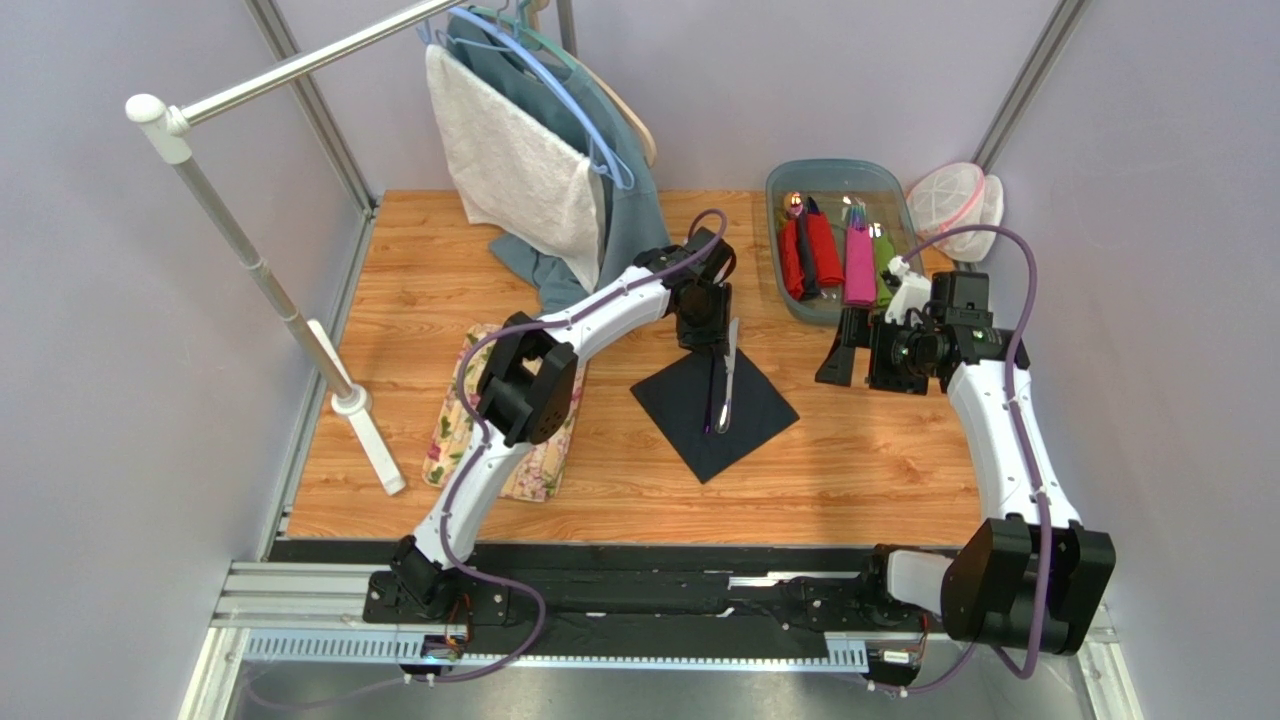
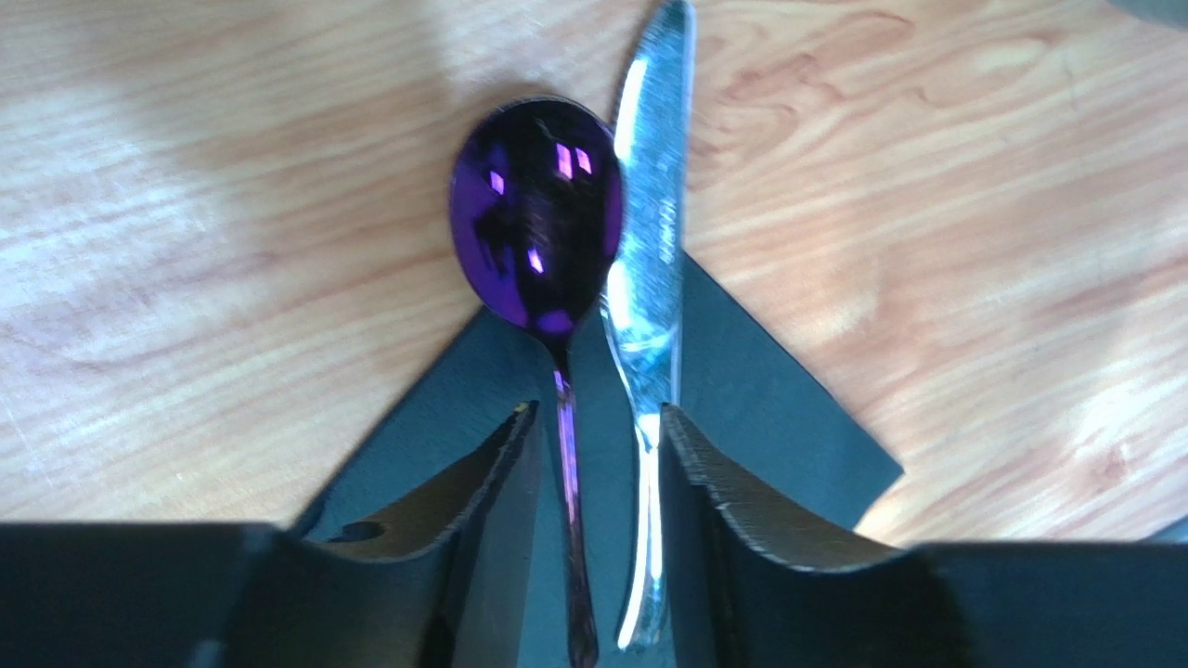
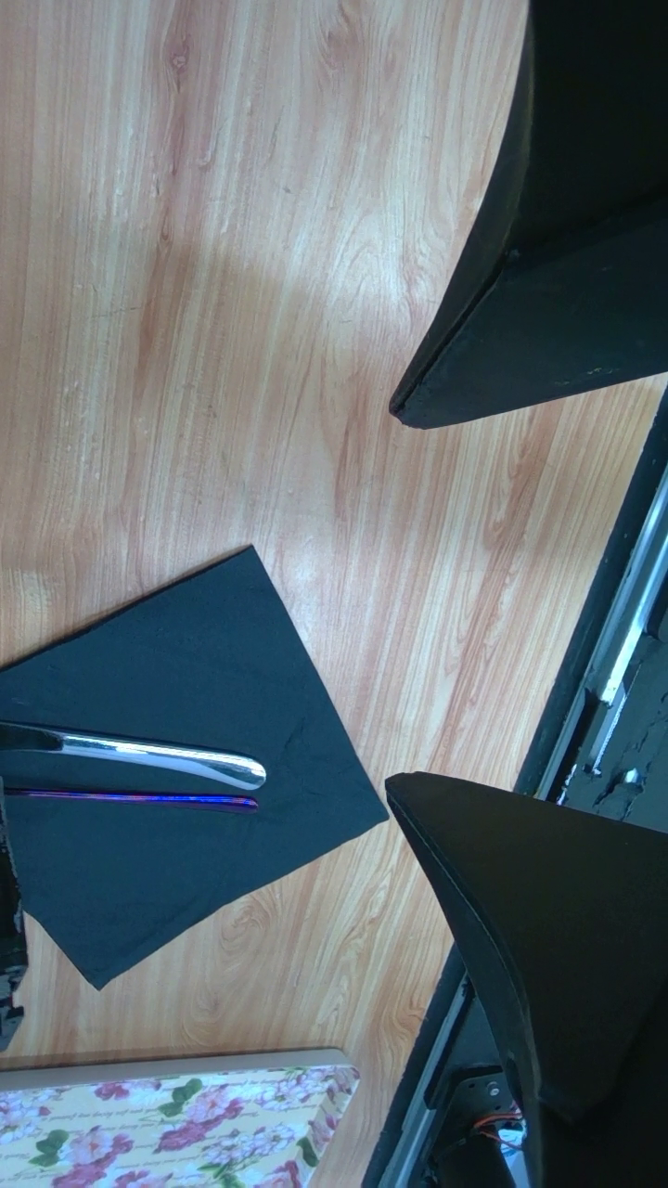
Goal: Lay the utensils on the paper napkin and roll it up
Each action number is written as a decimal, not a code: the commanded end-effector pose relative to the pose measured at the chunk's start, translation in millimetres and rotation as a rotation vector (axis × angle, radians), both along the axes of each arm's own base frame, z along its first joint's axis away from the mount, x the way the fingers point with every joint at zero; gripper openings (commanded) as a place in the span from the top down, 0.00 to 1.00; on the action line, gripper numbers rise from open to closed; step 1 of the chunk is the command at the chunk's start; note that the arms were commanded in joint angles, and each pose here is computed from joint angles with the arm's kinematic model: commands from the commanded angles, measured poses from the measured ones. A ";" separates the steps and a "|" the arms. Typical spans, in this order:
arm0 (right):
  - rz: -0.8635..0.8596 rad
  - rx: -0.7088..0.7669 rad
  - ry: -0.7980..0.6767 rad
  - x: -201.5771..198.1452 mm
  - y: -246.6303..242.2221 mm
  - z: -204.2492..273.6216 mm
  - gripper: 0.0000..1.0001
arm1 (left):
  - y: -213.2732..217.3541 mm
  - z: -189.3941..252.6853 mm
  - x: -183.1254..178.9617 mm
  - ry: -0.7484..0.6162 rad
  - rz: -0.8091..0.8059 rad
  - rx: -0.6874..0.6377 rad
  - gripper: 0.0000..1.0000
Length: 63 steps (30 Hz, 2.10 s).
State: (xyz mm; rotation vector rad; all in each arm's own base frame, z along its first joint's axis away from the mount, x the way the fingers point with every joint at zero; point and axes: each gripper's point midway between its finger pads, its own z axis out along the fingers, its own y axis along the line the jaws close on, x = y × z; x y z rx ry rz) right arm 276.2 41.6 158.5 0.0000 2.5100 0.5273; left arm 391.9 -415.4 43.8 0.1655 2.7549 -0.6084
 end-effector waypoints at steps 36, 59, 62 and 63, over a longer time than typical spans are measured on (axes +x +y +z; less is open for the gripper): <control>0.107 0.176 0.020 12.9 27.3 -8.5 0.00 | 24.7 21.5 -224.7 -0.905 -1.563 -0.081 0.56; 0.096 0.159 0.021 10.3 21.9 -10.8 0.00 | 25.9 -23.1 -224.4 -0.748 -1.613 -0.032 0.83; 0.097 0.162 0.020 10.5 22.3 -10.4 0.00 | 22.5 -13.0 -229.3 -0.736 -1.589 -0.077 0.95; 0.097 0.164 0.022 10.2 22.6 -10.7 0.00 | 21.4 -9.7 -234.2 -0.723 -1.588 -0.092 0.96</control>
